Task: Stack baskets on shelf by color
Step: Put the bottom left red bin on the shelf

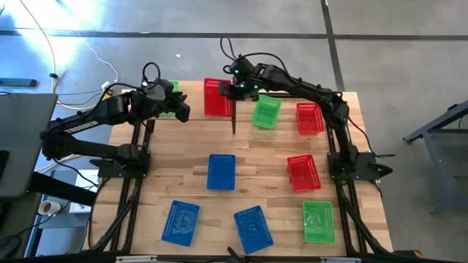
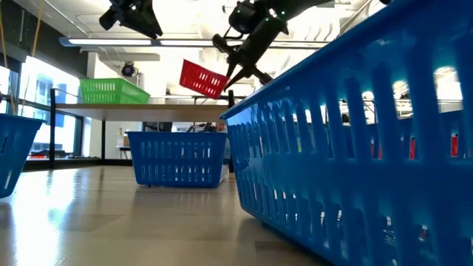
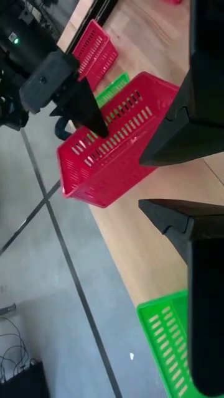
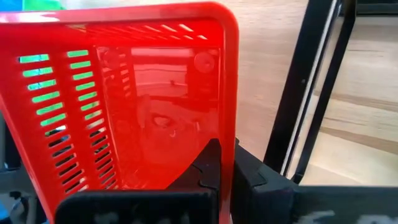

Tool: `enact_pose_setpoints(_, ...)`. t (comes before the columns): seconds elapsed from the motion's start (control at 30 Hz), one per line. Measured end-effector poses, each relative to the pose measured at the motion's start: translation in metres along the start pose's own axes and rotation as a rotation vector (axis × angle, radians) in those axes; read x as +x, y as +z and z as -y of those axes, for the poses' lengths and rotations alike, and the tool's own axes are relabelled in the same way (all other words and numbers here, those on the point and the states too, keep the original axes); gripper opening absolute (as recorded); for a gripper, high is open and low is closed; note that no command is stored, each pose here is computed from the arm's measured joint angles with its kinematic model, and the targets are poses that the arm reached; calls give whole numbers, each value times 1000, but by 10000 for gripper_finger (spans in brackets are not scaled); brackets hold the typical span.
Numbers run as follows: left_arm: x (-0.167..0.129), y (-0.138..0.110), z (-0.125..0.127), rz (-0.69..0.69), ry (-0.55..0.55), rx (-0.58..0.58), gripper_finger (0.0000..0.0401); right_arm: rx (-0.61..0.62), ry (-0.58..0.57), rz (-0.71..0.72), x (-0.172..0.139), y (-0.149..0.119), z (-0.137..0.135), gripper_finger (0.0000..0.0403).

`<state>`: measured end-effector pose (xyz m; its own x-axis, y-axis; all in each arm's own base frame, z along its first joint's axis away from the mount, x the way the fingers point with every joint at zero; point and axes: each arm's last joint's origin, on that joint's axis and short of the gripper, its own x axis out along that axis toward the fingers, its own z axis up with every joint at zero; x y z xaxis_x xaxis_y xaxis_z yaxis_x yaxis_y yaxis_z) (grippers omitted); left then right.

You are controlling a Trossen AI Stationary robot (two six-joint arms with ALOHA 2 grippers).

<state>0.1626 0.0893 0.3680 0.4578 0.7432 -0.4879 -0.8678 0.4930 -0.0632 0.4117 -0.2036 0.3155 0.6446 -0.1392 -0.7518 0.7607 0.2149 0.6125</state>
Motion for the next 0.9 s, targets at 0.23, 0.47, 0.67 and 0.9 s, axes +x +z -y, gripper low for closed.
enact_pose_setpoints(0.23,0,0,0,0,0,0,87,19,-11,-17,-2,6,7,0)
enact_pose_setpoints(0.47,0,0,0,0,0,0,87,29,-30,-36,-2,7,10,0)
enact_pose_setpoints(0.67,0,0,0,1,0,-1,87,29,-28,-39,-2,7,10,0)
enact_pose_setpoints(0.9,0,0,0,2,-1,-3,87,42,-35,-38,7,5,10,0)
